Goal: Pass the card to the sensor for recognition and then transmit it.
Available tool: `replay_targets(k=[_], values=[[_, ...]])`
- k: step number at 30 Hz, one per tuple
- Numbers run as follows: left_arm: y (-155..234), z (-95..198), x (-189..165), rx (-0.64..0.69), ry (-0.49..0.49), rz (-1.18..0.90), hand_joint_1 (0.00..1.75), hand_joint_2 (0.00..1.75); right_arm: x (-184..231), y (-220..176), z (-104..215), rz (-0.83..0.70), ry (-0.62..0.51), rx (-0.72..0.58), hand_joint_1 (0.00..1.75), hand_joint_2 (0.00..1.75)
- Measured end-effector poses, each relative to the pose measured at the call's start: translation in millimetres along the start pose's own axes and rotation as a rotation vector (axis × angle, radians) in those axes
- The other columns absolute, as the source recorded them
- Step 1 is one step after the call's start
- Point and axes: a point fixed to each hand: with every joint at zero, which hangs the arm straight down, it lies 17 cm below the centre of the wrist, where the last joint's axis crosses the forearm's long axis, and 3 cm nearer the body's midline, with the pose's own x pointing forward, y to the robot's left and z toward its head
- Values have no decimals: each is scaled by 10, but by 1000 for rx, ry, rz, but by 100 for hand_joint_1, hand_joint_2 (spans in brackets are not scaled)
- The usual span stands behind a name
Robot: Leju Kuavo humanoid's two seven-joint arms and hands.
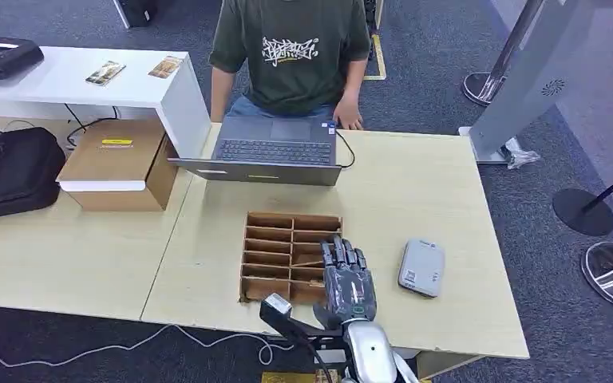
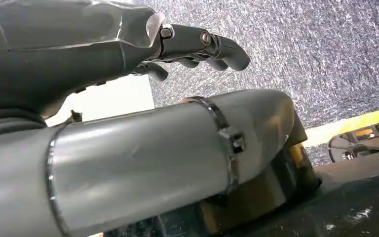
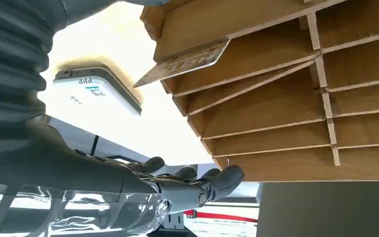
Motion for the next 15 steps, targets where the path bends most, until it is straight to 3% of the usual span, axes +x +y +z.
replay_targets(k=[15], values=[[-1,0,-6,-1,6,23,0,0,-3,26,3,6,1,12,0,175]])
